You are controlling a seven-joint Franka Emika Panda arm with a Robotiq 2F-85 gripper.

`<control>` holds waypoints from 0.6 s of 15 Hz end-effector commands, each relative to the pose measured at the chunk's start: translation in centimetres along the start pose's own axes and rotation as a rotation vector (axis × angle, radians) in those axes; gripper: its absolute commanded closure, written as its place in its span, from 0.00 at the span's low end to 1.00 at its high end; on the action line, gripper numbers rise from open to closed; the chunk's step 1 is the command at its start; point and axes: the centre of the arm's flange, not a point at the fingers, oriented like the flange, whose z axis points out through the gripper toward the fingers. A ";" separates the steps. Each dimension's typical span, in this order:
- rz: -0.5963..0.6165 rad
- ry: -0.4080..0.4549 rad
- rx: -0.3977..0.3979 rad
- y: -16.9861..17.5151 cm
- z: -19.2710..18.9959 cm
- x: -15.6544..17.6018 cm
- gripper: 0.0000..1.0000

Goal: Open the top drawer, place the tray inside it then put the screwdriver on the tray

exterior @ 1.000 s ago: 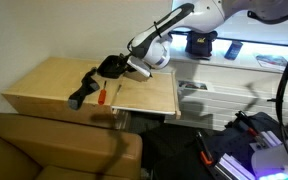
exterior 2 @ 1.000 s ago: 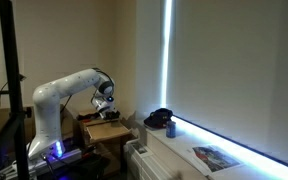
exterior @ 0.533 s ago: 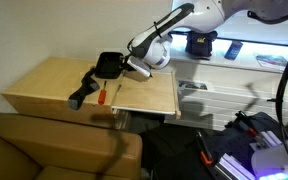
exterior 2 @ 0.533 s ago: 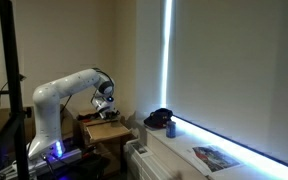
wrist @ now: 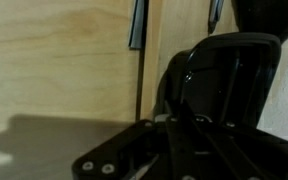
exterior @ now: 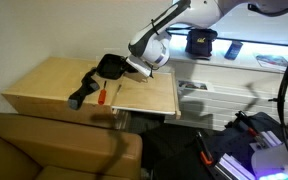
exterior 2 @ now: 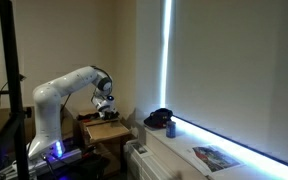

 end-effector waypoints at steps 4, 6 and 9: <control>0.162 -0.092 -0.139 -1.2 -1.1 -0.5 0.99; 0.208 -0.065 -0.180 -1.5 -1.2 -0.5 0.99; 0.298 -0.038 -0.226 -1.9 -1.3 -0.7 0.99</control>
